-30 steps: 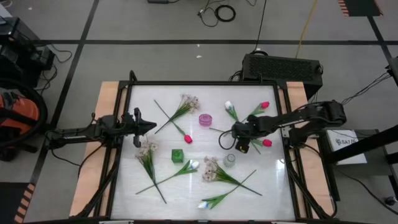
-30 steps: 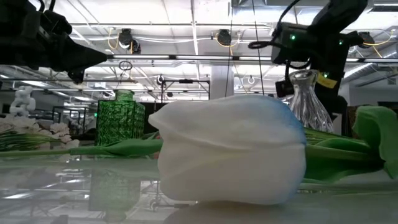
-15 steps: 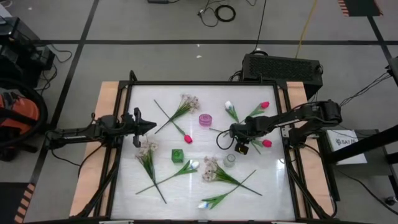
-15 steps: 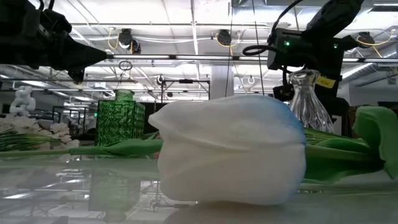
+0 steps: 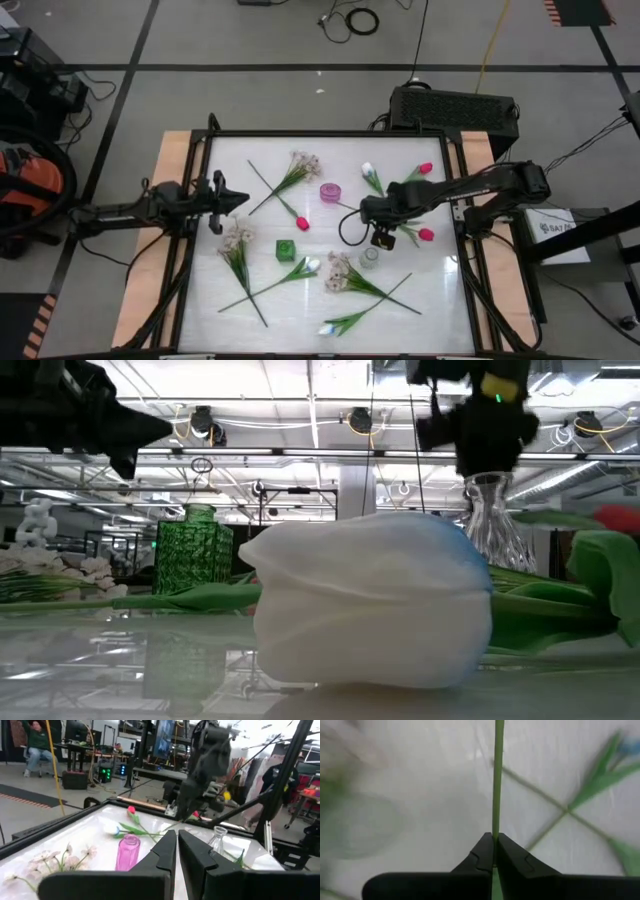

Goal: Sort flowers into vase by color
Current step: Put the bottom right red flower into the purple vase

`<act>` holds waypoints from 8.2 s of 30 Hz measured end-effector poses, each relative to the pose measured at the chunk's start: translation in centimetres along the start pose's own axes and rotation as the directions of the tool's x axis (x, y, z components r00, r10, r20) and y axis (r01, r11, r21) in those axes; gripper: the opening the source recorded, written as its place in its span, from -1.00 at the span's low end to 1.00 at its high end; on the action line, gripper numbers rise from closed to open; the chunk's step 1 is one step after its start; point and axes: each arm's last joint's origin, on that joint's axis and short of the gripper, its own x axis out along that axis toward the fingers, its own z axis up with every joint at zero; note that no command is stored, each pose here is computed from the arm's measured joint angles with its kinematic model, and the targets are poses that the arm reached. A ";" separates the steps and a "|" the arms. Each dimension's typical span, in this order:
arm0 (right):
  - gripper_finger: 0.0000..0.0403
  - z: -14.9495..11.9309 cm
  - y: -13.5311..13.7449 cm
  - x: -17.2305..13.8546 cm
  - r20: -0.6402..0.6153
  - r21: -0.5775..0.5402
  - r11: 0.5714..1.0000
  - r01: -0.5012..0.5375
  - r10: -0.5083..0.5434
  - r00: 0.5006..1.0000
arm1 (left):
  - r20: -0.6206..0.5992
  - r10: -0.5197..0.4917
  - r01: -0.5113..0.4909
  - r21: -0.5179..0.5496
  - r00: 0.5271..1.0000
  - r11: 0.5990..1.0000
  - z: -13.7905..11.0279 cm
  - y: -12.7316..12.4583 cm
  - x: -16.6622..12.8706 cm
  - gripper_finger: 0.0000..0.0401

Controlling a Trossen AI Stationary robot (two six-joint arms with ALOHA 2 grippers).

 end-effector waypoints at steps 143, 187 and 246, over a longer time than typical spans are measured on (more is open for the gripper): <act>0.00 5.7 1.9 -7.2 0.986 -0.168 0.967 -0.192 0.168 -0.015 | 0.036 0.001 -0.009 0.215 0.999 0.977 6.1 -4.3 10.8 -0.94; -0.56 7.5 2.6 -7.8 0.971 -0.238 0.959 -0.152 0.236 -0.033 | 0.054 -0.067 0.052 0.241 0.996 0.969 5.0 -4.6 12.5 -0.96; -1.00 4.8 -2.0 -5.2 0.886 -0.023 0.991 -0.130 0.080 0.456 | -0.116 0.044 -0.034 0.090 0.992 0.995 4.2 -4.0 11.3 0.28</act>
